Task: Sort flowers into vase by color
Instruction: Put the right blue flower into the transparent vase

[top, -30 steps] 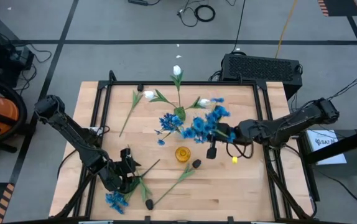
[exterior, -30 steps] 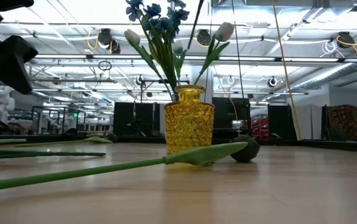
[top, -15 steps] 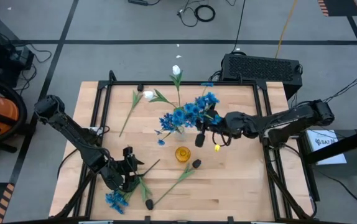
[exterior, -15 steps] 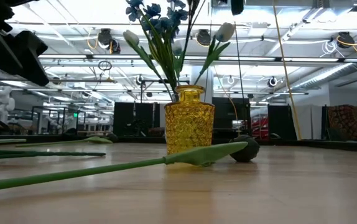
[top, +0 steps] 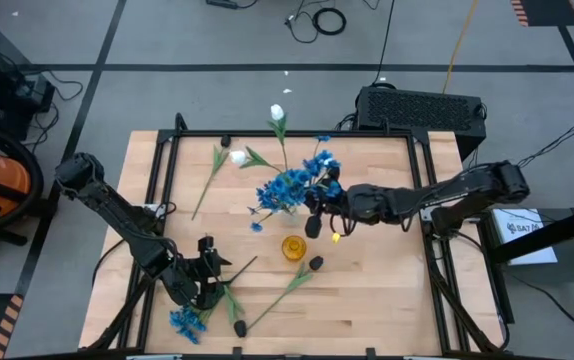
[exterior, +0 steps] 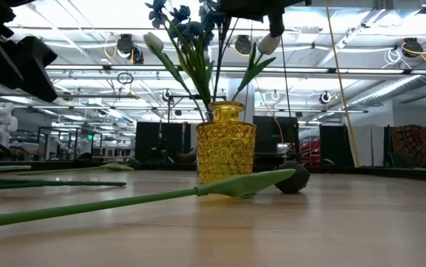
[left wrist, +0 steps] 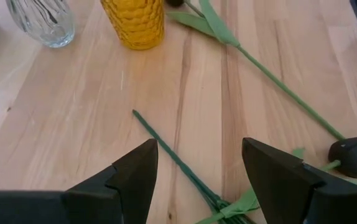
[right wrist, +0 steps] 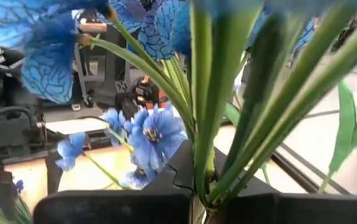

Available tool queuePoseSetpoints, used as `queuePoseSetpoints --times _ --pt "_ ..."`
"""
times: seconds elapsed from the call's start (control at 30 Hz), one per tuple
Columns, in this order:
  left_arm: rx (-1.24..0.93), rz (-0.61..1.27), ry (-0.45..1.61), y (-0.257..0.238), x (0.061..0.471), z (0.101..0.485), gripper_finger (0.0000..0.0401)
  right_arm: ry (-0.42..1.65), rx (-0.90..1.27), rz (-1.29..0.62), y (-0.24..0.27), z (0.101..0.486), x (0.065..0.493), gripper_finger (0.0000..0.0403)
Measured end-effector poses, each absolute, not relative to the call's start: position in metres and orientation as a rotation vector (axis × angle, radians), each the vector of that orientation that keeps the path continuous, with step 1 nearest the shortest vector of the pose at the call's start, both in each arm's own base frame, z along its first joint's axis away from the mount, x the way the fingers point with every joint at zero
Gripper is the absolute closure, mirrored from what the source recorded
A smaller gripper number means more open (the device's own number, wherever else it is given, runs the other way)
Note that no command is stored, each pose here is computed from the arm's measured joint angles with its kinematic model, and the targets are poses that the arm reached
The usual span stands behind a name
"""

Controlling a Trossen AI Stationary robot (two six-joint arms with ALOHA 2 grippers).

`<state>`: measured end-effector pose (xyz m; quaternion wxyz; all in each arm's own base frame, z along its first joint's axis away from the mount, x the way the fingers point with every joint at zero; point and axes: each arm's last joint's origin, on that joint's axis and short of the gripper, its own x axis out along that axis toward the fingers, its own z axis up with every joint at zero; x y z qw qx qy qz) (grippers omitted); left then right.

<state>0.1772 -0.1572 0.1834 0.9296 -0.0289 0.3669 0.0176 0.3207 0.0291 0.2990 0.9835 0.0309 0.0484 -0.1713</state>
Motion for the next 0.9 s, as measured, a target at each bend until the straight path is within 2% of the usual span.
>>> queuePoseSetpoints --times 0.2,0.63,0.73,0.9 --pt "-0.065 0.033 0.747 -0.157 0.177 0.182 0.0161 0.140 0.067 -0.360 0.026 0.285 0.329 0.0399" --pt "-0.063 0.034 0.748 -0.157 0.177 0.182 0.0161 0.168 0.085 -0.370 0.024 0.281 0.329 0.0396" --pt "-0.063 0.034 0.748 -0.157 0.177 0.182 0.0161 0.180 0.089 -0.372 0.024 0.280 0.329 0.0378" --pt "-0.063 0.034 0.748 -0.157 0.177 0.182 0.0161 0.207 0.108 -0.377 0.024 0.277 0.328 0.0318"
